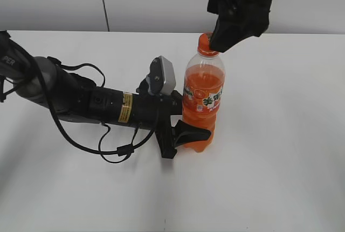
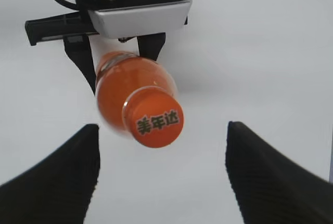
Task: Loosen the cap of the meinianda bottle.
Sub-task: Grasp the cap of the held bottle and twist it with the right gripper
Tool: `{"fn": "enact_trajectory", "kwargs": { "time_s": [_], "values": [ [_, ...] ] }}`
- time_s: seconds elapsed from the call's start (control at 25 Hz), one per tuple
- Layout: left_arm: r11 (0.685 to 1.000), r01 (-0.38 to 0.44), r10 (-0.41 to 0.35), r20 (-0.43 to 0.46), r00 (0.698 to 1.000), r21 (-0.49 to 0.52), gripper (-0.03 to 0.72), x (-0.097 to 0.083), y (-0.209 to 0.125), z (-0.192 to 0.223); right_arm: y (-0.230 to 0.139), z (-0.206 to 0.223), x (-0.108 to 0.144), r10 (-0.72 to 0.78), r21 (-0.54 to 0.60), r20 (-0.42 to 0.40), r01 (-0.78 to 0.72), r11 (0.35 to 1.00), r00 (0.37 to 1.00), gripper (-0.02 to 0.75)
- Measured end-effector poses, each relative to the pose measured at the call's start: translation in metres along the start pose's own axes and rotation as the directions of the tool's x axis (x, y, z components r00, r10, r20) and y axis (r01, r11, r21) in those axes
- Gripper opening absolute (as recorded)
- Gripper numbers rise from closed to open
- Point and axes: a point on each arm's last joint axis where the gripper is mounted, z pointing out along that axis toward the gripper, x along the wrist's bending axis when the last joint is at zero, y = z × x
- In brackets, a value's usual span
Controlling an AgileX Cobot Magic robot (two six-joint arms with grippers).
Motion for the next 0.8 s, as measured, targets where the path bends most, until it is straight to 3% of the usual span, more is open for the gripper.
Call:
{"fn": "enact_trajectory", "kwargs": {
  "time_s": [0.12,0.24,0.4,0.56,0.64,0.8],
  "values": [
    [1.0,0.0,0.0,0.0,1.0,0.0,0.41,0.0,0.0,0.0,0.002,-0.017,0.005,0.106,-0.049,0.014,-0.105,0.993,0.994,0.568],
    [1.0,0.0,0.0,0.0,1.0,0.0,0.41,0.0,0.0,0.0,0.002,-0.03,0.008,0.35,-0.081,0.013,-0.348,0.934,0.937,0.568],
    [1.0,0.0,0.0,0.0,1.0,0.0,0.41,0.0,0.0,0.0,0.001,-0.032,0.008,0.723,-0.08,-0.01,-0.721,0.688,0.691,0.566],
    [1.0,0.0,0.0,0.0,1.0,0.0,0.41,0.0,0.0,0.0,0.001,-0.032,0.008,0.906,-0.073,-0.033,-0.905,0.419,0.422,0.566],
    [1.0,0.0,0.0,0.0,1.0,0.0,0.41,0.0,0.0,0.0,0.001,-0.032,0.008,0.926,-0.072,-0.037,-0.925,0.373,0.376,0.566],
    [1.0,0.0,0.0,0.0,1.0,0.0,0.41,0.0,0.0,0.0,0.001,-0.027,0.006,0.936,-0.057,-0.033,-0.935,0.349,0.351,0.566]
  ]
}}
